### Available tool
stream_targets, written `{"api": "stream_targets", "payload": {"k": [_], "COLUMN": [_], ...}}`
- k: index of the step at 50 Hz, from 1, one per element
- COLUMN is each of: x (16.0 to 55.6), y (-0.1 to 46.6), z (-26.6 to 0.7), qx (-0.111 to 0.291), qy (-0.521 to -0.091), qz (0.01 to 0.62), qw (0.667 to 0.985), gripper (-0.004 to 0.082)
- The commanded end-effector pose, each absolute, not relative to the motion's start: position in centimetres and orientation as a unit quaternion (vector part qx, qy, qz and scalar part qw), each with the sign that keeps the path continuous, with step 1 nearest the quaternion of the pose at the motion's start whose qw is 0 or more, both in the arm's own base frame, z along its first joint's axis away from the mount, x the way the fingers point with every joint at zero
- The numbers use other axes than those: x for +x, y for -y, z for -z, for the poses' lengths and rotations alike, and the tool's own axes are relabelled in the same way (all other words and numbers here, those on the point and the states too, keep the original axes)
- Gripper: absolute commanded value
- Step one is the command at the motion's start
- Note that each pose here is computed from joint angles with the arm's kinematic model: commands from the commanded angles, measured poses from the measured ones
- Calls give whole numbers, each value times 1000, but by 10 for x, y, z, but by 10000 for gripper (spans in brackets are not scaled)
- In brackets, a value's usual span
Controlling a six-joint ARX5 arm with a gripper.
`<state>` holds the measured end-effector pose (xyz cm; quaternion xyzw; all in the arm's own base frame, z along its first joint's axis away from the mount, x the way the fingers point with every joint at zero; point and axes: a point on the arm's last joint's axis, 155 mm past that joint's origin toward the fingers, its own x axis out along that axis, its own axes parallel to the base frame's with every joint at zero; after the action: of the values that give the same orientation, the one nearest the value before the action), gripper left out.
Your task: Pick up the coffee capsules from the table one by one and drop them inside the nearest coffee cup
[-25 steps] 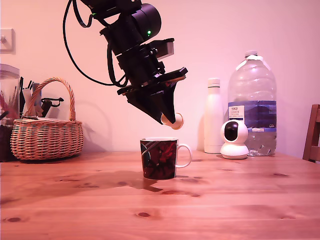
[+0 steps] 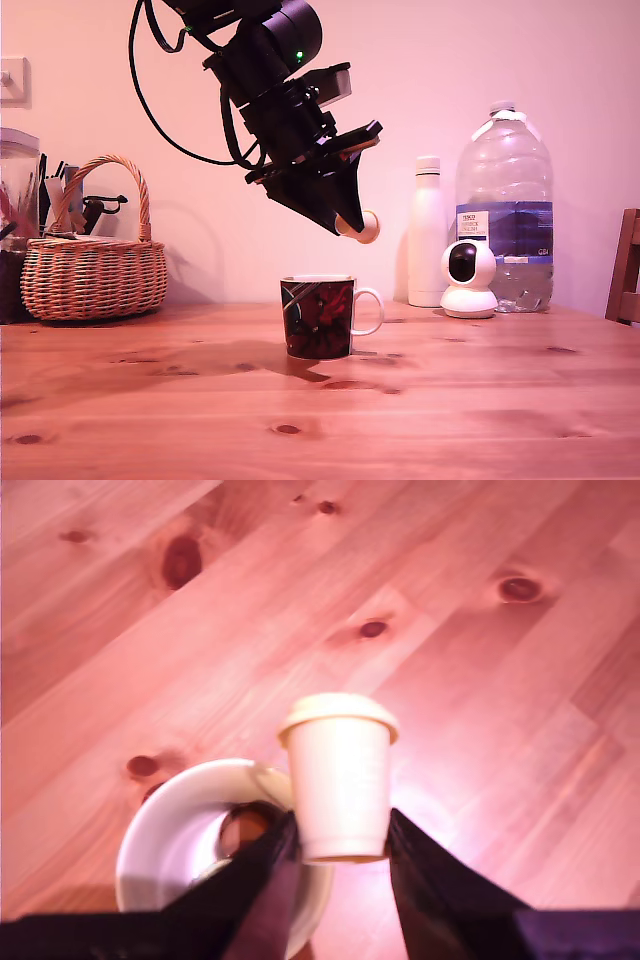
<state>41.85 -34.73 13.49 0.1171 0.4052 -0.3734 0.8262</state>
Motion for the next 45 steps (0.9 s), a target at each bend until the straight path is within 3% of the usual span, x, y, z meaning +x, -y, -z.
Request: {"api": "stream_targets", "payload": {"k": [1,22,45], "x": [415,420,416], "y": [349,323,279], "z": [-136,-141,-139], "qx": [120,135,125], "qy": [-402,-408,-418], "qz": [382,371,344], "qw": [823,823,832], "gripper": [201,201,201]}}
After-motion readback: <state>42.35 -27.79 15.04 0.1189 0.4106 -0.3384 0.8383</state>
